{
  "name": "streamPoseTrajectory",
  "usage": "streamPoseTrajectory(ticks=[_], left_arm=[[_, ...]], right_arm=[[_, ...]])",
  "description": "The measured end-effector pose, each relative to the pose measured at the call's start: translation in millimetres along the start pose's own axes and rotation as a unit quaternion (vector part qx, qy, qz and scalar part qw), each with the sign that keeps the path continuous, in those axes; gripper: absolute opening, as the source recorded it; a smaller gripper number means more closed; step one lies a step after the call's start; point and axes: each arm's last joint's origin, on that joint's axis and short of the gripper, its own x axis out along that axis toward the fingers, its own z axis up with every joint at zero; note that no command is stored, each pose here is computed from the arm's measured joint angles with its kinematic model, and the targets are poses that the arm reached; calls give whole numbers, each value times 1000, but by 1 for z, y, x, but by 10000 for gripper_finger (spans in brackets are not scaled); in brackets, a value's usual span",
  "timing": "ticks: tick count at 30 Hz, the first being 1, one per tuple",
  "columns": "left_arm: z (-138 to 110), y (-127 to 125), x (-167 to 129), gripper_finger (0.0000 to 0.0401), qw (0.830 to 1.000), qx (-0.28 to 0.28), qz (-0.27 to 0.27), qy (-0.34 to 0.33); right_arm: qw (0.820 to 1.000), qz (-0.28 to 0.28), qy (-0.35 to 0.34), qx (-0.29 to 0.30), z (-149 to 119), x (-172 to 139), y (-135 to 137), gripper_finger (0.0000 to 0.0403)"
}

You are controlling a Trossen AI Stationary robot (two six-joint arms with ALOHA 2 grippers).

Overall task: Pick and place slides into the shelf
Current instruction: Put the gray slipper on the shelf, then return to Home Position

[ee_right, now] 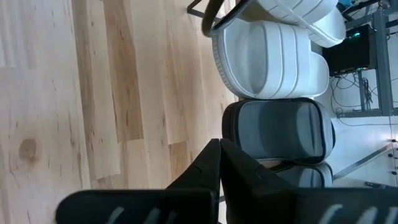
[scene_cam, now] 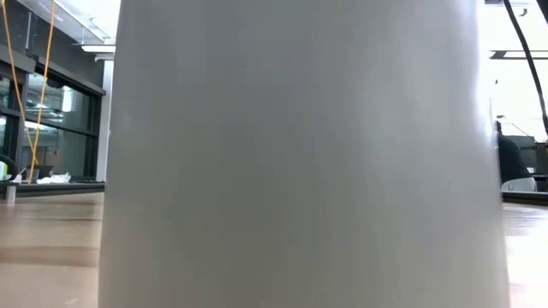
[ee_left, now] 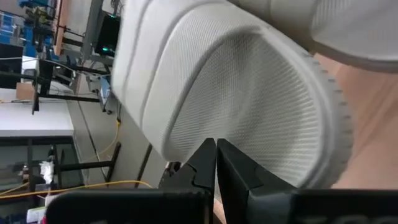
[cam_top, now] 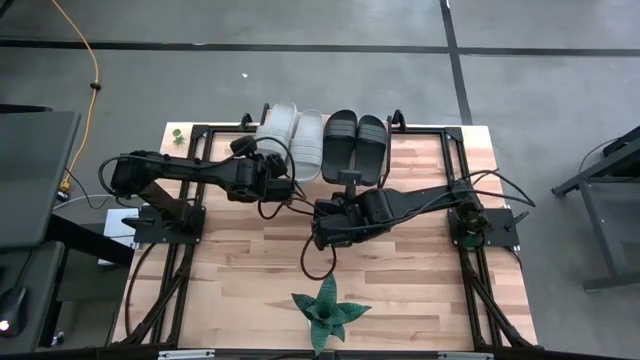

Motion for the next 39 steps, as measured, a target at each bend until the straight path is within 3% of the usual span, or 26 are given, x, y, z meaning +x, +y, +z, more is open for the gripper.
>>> streamPoseTrajectory(ticks=[10,17,29,39], left_arm=[[5,-7,0,3,999,-30,-16,-26],[22,-18,-9,2,992,-35,-83,-91],[11,-5,-11,15,997,-2,-3,-79],[2,34,-30,70,995,-17,62,-72]], right_arm=[[1000,-2,-7,4,2,0,0,0],[1000,-5,-15,-1,3,0,0,0],[1000,2,-13,-2,3,0,0,0],[1000,2,-14,2,4,2,-2,0]])
